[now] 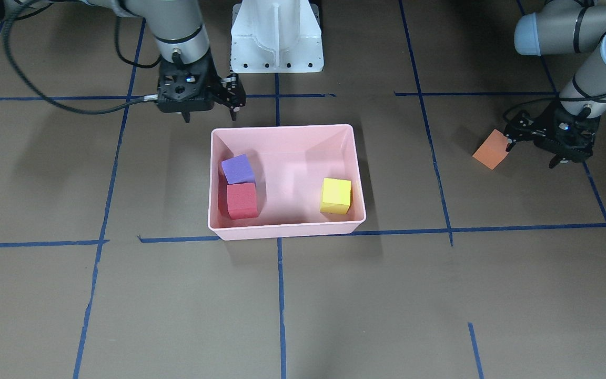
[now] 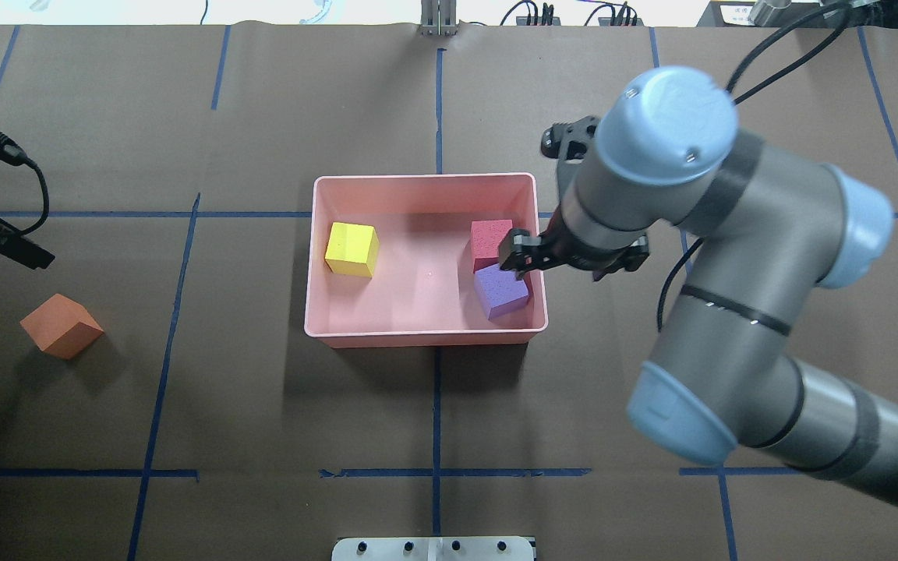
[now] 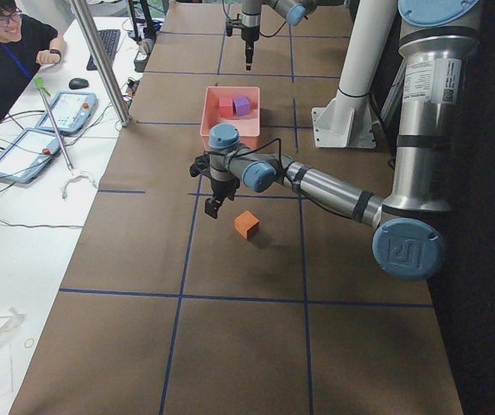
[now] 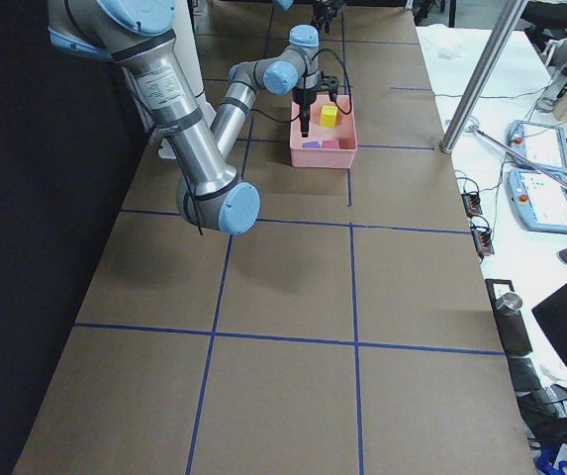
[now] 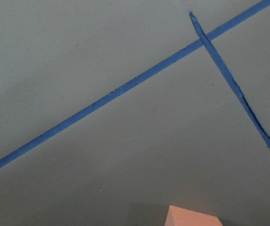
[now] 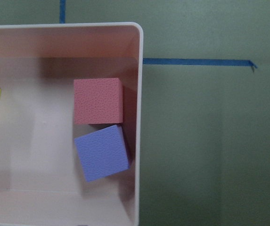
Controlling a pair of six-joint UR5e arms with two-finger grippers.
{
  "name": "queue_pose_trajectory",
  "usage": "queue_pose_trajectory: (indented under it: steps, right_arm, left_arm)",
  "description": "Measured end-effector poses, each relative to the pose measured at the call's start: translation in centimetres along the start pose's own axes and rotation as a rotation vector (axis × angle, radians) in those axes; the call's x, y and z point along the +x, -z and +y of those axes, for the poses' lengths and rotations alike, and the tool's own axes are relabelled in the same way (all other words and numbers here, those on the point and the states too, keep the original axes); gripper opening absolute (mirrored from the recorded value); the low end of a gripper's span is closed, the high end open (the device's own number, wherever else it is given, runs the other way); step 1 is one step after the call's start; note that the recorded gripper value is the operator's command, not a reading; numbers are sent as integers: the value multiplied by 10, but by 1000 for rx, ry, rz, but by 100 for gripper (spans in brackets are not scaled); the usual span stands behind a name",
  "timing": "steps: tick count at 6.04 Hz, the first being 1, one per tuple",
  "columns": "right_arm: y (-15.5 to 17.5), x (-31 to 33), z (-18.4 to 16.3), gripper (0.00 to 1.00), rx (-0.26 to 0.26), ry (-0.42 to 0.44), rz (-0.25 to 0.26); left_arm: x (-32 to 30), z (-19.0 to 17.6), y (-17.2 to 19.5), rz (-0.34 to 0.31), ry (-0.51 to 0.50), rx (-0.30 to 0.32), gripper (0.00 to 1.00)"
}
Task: Place blocks into pink bin with both arms
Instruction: 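Withdraw the right gripper while lowering the left gripper onto the orange cube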
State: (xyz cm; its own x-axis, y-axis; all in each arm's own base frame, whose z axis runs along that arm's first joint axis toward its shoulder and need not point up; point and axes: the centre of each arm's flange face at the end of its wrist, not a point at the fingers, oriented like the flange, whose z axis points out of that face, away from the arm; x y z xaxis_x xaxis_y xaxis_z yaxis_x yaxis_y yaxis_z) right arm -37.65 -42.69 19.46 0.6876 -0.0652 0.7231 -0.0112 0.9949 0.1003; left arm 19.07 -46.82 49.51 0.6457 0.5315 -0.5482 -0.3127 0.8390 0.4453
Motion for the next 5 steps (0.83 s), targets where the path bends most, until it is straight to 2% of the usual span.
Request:
queue_pose_trajectory:
  steps: [2,3,5]
  right_arm:
    - [13,77,-5,99,-10,146,24]
    - [19,116,-6,99,-23,195,30]
    - [28,178,-5,99,-49,249,39]
  left_arm:
    - [-5,36,-11,23,-66,77,100]
    - [0,44,-22,36,-86,82,100]
    - [24,48,-45,71,-88,50,100]
